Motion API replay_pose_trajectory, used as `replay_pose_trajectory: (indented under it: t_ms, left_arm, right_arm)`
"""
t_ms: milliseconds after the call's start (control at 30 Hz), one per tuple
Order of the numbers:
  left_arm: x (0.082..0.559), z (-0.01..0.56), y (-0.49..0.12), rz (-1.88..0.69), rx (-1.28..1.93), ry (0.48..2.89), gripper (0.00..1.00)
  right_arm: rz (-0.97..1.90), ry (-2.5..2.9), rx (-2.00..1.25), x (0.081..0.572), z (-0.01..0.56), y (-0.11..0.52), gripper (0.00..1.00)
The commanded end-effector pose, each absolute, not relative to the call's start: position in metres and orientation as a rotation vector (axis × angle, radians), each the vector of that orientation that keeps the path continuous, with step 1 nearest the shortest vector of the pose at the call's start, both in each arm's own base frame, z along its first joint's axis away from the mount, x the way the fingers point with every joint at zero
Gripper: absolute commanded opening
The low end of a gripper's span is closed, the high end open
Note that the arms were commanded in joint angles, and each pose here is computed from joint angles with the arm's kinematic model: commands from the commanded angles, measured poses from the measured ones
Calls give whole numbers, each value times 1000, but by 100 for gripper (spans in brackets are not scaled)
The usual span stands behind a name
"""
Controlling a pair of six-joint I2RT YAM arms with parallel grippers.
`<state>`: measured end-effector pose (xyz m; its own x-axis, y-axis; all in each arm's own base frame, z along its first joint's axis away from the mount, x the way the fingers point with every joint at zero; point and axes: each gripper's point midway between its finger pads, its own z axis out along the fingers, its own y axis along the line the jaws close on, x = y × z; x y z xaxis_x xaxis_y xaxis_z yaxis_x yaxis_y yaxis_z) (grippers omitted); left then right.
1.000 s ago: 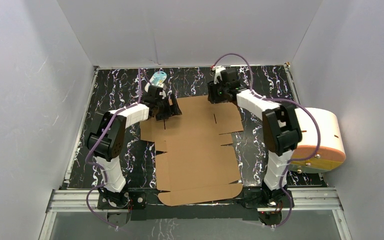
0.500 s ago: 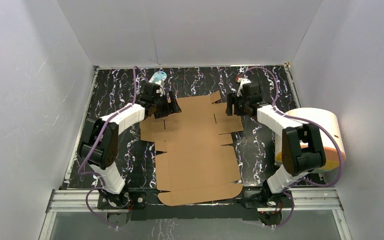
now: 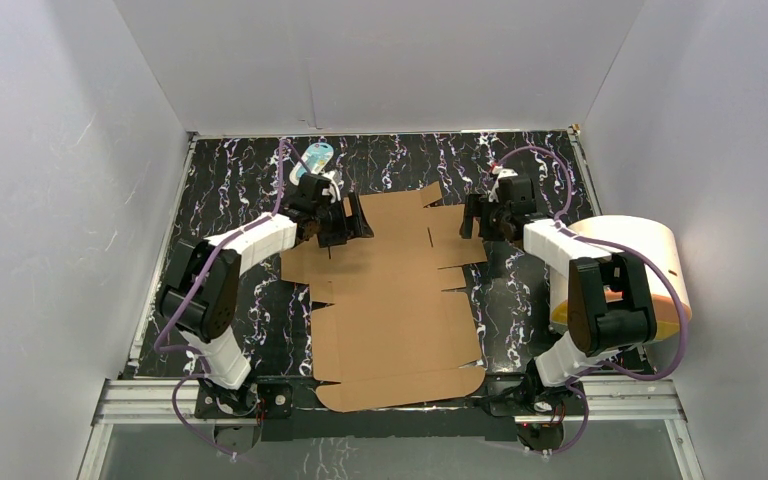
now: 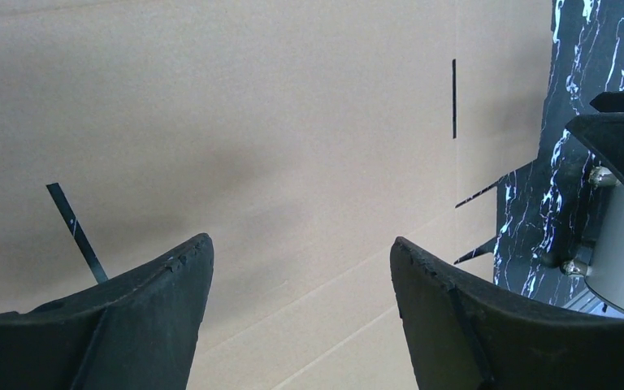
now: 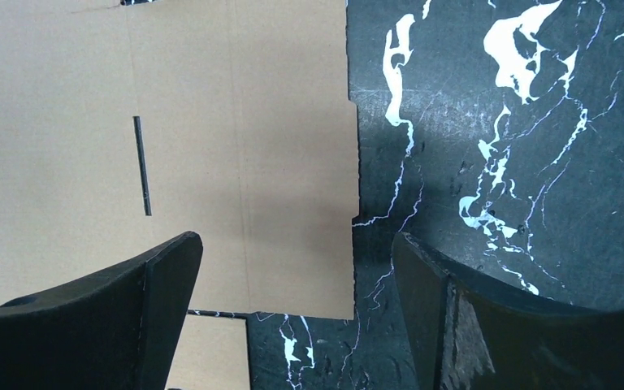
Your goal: Fold the paper box
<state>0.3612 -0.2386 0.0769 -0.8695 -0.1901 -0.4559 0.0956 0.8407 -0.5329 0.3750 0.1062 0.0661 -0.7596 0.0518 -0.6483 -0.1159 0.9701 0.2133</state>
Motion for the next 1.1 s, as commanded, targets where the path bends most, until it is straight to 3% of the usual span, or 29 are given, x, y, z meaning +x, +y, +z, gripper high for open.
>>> replay_pose_trajectory:
  t_ms: [0, 867, 1067]
  left_arm:
    - [353, 68, -240, -782, -69, 2547, 77]
    - [345, 27, -231, -702, -92, 2638, 77]
    - [343, 23, -230, -697, -98, 2651, 77]
  right_arm:
    - [354, 2384, -34, 379, 67, 109, 97]
    - [457, 2482, -33, 361, 34, 120, 92]
    - [573, 2455, -80, 357, 45, 135, 81]
